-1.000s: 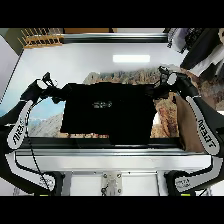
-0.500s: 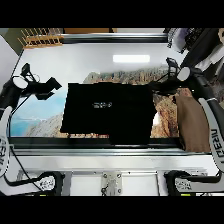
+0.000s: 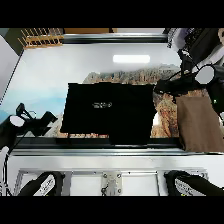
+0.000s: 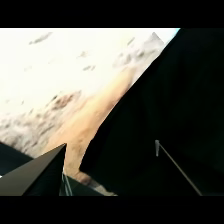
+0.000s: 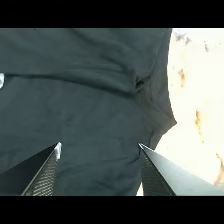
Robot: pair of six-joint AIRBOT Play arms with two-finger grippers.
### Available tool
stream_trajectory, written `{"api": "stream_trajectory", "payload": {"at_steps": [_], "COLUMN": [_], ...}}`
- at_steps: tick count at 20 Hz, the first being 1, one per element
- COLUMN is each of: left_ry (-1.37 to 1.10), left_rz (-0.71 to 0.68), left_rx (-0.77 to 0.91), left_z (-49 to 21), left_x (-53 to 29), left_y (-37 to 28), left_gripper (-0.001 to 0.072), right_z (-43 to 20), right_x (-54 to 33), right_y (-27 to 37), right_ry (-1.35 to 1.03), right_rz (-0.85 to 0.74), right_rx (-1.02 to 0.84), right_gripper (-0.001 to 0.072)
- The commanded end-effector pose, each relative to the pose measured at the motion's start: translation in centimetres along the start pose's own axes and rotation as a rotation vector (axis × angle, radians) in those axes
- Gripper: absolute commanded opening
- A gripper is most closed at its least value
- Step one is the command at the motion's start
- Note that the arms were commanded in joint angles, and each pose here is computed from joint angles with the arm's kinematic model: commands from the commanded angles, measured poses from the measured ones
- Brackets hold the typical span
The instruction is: Fold the clothes and pants, and hang the long-sleeved shirts on hangers.
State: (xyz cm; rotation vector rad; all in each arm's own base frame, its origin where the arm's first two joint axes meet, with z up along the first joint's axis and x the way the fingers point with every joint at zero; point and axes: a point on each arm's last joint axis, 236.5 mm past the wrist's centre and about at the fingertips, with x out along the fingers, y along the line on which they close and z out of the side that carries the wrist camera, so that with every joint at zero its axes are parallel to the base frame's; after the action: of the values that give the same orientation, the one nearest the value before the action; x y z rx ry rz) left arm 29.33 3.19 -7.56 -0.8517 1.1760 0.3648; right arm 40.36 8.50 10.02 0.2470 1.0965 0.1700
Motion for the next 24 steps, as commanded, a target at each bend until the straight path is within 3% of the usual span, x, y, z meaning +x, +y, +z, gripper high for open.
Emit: {"api": "stream_trajectory", "payload": {"at_steps": [1,5,12,13,14,15,16,19,21,24], "left_ry": [0.029,0.100,0.126,0.128,0.126,0.119,0.114,0.112,0.103,0.071], "left_rz": [-0.011,0.007,-0.043,-0.045,-0.049,-0.055,-0.057,-0.080,-0.096,-0.119], "left_rx": [-0.098,-0.143,-0.027,-0.026,-0.019,-0.016,-0.005,0.074,0.114,0.128], "left_z": [-2.9,-4.7,-5.4,-5.0,-4.6,-4.2,-3.9,-4.1,-4.1,-3.6], "left_x": [1.4,2.9,5.5,5.7,5.8,5.7,5.5,4.3,3.4,2.5], "left_y": [1.7,2.6,-2.8,-3.4,-3.9,-4.3,-4.6,-5.2,-5.6,-6.3], "left_gripper": [0.0602,0.0602,0.0601,0.0573,0.0293,0.0102,0.0053,0.0052,0.0012,0.0014], "right_z": [-0.5,-0.3,-0.7,-1.1,-1.7,-2.4,-3.5,-9.5,-15.4,-23.0], "right_x": [-0.4,-0.4,-0.3,-0.3,-0.2,0.0,0.2,1.6,3.4,6.2], "right_y": [0.9,1.0,1.2,0.9,0.6,0.2,-0.4,-3.3,-5.8,-6.6], "right_ry": [0.004,-0.006,0.009,0.027,0.049,0.076,0.106,0.232,0.328,0.434], "right_rz": [0.022,0.025,0.036,0.025,0.018,0.013,0.005,-0.030,-0.067,-0.032], "right_rx": [-0.005,-0.001,0.004,0.002,-0.002,-0.009,-0.002,0.072,0.196,0.381], "right_gripper": [0.0526,0.0526,0.0526,0.0526,0.0526,0.0526,0.0526,0.0526,0.0527,0.0542]}}
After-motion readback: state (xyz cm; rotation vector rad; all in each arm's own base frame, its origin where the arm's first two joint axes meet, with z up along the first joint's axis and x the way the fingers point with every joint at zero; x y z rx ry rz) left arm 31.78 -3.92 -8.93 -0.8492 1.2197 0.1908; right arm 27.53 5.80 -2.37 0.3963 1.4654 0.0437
